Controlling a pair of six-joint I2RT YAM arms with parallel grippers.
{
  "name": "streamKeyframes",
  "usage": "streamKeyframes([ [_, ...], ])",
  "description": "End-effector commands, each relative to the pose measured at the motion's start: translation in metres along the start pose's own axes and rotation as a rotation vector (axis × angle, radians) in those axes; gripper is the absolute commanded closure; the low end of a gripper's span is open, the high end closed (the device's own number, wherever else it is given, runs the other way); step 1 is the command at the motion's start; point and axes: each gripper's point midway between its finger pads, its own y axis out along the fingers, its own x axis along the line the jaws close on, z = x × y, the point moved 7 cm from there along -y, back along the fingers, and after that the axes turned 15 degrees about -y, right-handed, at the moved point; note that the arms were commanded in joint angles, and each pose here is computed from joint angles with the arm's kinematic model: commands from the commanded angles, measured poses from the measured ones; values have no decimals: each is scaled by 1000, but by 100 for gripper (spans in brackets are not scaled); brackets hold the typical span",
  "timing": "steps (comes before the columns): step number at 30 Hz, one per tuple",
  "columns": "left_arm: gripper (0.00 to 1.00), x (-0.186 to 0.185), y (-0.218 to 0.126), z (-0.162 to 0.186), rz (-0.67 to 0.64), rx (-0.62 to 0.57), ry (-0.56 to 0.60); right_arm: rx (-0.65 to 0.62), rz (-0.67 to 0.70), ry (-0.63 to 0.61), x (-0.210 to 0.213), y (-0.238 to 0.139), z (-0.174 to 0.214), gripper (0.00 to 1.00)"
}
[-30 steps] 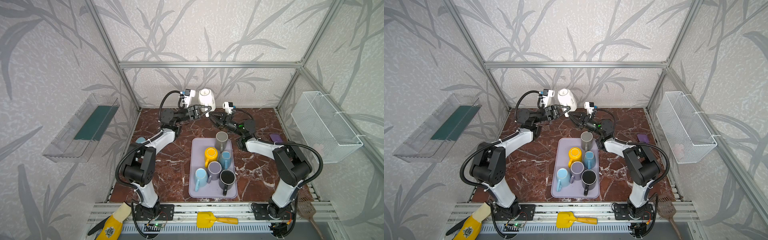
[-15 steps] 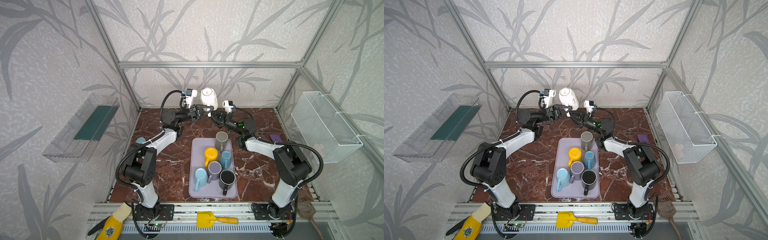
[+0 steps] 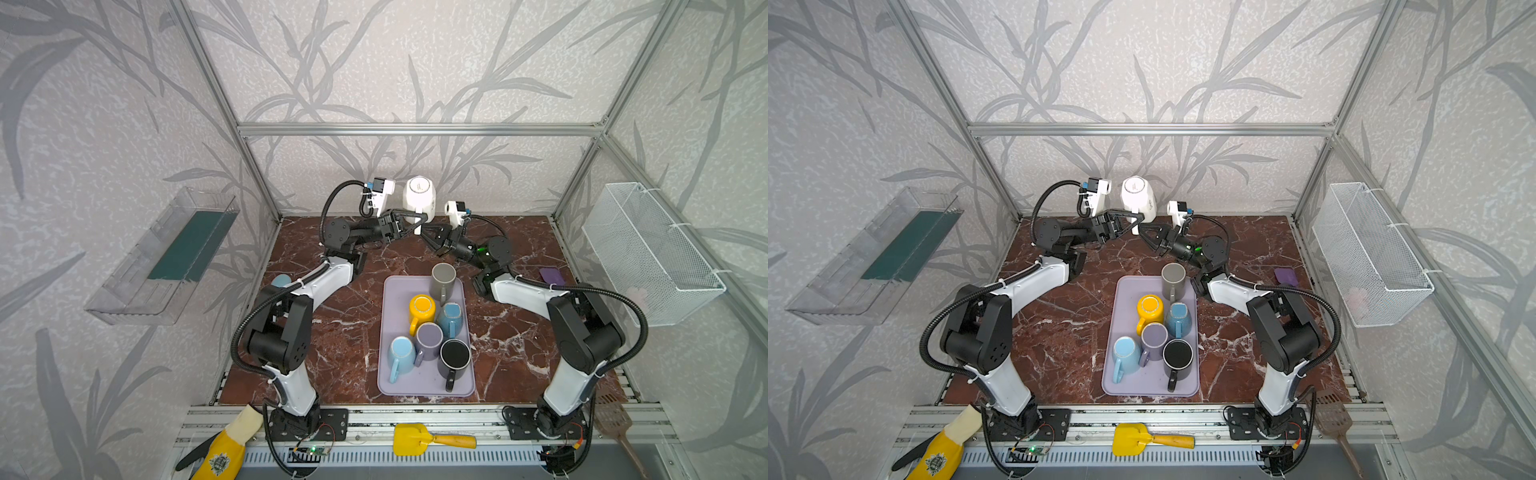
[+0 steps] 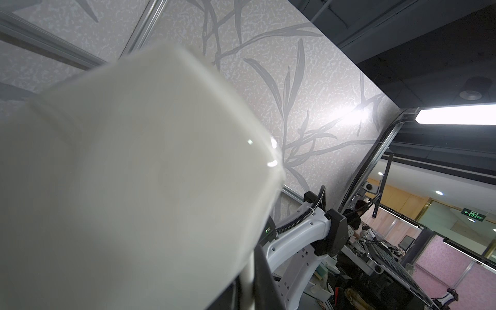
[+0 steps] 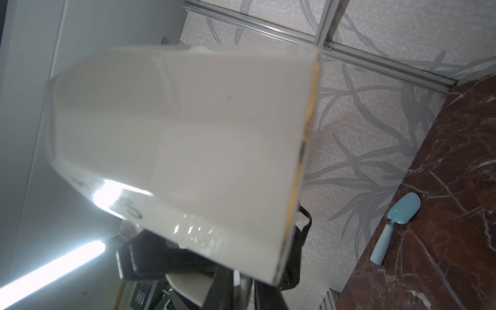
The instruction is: Turn the mug right side up
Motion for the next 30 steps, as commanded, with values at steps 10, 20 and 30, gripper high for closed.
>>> streamKeyframes([
  [10,63,3,-6,5,13,32,-32,86,99,-194,21,0,7,100],
  [20,63,28,-25,6,-96,-9,-64,99,153,-205,18,-6,12,100],
  [30,64,51,-44,22,-464,3,-35,119,244,-262,19,-14,14,100],
])
